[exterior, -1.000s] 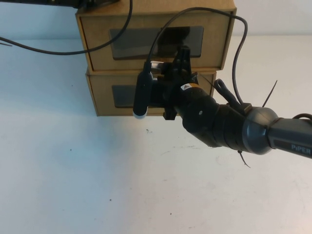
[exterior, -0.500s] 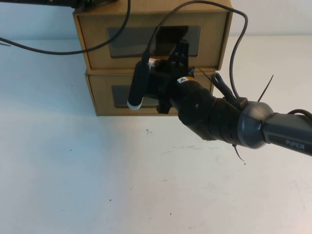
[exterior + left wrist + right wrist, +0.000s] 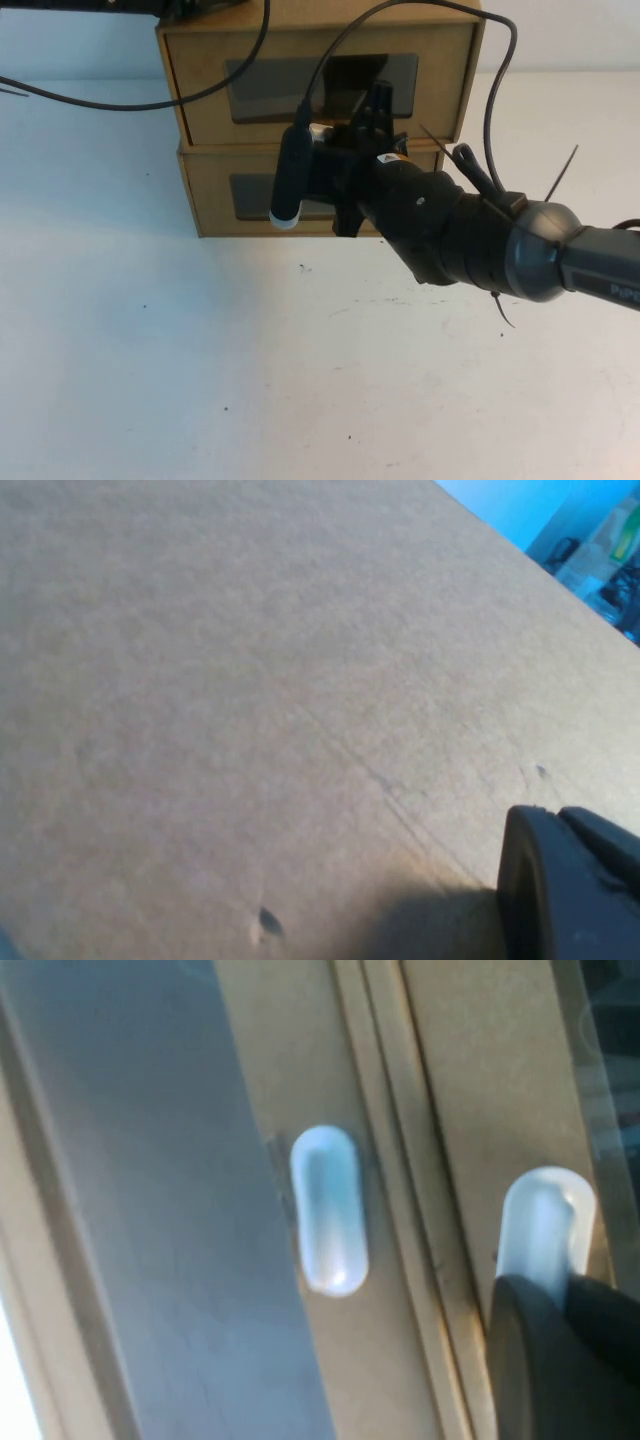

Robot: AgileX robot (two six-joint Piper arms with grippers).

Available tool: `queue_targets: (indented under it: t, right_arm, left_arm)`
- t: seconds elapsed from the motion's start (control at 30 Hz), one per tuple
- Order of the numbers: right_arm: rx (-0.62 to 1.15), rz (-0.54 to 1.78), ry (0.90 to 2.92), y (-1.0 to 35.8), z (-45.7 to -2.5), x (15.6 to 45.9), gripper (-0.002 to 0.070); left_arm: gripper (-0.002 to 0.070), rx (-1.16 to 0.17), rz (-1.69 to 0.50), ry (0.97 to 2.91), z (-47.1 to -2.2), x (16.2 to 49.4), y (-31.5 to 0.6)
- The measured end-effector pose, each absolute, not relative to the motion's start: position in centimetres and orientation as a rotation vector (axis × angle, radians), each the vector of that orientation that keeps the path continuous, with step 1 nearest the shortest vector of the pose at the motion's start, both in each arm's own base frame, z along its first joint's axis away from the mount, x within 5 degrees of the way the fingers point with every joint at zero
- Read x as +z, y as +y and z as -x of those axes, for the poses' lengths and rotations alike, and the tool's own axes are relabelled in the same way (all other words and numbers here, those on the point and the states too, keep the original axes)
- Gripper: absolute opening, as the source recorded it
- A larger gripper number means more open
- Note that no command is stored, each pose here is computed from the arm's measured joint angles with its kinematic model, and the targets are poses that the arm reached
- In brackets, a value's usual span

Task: Open the shoe box
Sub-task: 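Pull the top drawer of the cardboard box fully open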

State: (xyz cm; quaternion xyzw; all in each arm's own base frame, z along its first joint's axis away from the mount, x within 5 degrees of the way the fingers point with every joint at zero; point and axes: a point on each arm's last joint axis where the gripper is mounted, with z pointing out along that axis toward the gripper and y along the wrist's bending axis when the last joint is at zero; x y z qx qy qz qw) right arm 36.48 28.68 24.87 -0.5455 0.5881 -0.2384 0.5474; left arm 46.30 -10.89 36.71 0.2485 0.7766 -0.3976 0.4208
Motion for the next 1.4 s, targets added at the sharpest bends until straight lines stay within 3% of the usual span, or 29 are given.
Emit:
queue_targets:
  t: [0.53,1.0,1.4]
  right_arm:
    - [-0.579,1.362,1.375,28.6,-29.7,24.8,0.0006]
    - [-0.461,1.406,1.409,28.3,-21.4,24.8,0.0005]
    - [-0.442,1.429,1.46,27.7,-20.3,23.8,0.0008]
  left_arm:
    - [-0.0004,-0.992,-0.641,1.972,-46.5,36.8,-11.2]
    - [-0.0004,-0.976,-0.609,1.971,-46.7,36.8,-11.1]
    - [-0.0004,-0.976,-0.604,1.973,-46.8,36.8,-11.1]
